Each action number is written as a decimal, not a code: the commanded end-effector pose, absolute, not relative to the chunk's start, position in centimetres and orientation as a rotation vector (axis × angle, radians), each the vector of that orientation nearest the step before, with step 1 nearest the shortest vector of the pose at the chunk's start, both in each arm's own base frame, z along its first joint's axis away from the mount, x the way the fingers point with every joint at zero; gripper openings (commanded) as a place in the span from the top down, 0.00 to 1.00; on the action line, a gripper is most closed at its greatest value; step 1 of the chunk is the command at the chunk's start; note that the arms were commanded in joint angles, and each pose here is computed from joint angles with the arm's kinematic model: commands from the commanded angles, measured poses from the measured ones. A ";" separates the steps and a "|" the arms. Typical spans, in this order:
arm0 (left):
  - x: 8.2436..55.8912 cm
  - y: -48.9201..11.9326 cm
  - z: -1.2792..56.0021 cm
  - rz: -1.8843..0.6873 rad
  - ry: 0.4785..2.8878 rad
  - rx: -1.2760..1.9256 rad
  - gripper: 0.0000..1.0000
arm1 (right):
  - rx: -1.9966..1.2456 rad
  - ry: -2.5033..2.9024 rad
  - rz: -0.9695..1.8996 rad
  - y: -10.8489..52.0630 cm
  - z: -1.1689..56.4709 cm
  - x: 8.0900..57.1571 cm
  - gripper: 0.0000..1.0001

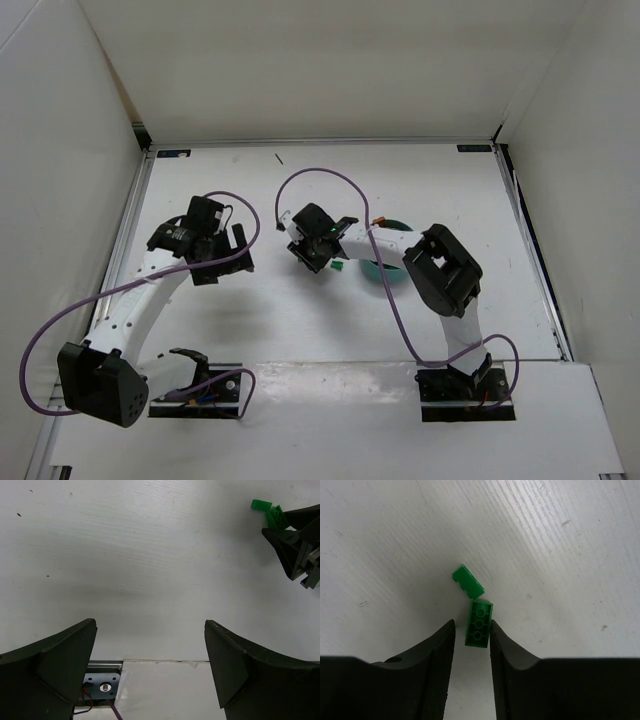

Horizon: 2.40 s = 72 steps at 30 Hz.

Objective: Sort the legos into containers by color

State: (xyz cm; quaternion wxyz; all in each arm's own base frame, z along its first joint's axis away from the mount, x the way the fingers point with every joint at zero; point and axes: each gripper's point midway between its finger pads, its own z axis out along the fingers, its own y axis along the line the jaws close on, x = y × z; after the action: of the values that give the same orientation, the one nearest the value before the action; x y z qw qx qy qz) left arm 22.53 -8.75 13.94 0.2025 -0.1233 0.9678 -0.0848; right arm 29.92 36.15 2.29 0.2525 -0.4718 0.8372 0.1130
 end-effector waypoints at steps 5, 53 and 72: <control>22.4 -8.3 14.8 -0.226 2.660 -0.342 0.00 | -1.230 2.297 0.321 36.3 2.4 29.6 0.70; 33.3 -23.2 12.9 -0.372 2.769 0.100 0.02 | -0.691 2.311 -0.060 15.7 15.3 26.4 0.78; 33.1 -24.4 12.5 -0.349 2.782 0.124 0.00 | -0.647 2.258 -0.044 15.9 16.3 27.2 0.62</control>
State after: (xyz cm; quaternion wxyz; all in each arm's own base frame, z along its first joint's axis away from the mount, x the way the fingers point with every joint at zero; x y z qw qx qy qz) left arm 32.39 -24.05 11.88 0.1566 0.0458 0.9788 -0.1239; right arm 26.85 15.70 15.23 0.3581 -0.2624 0.8959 -0.0178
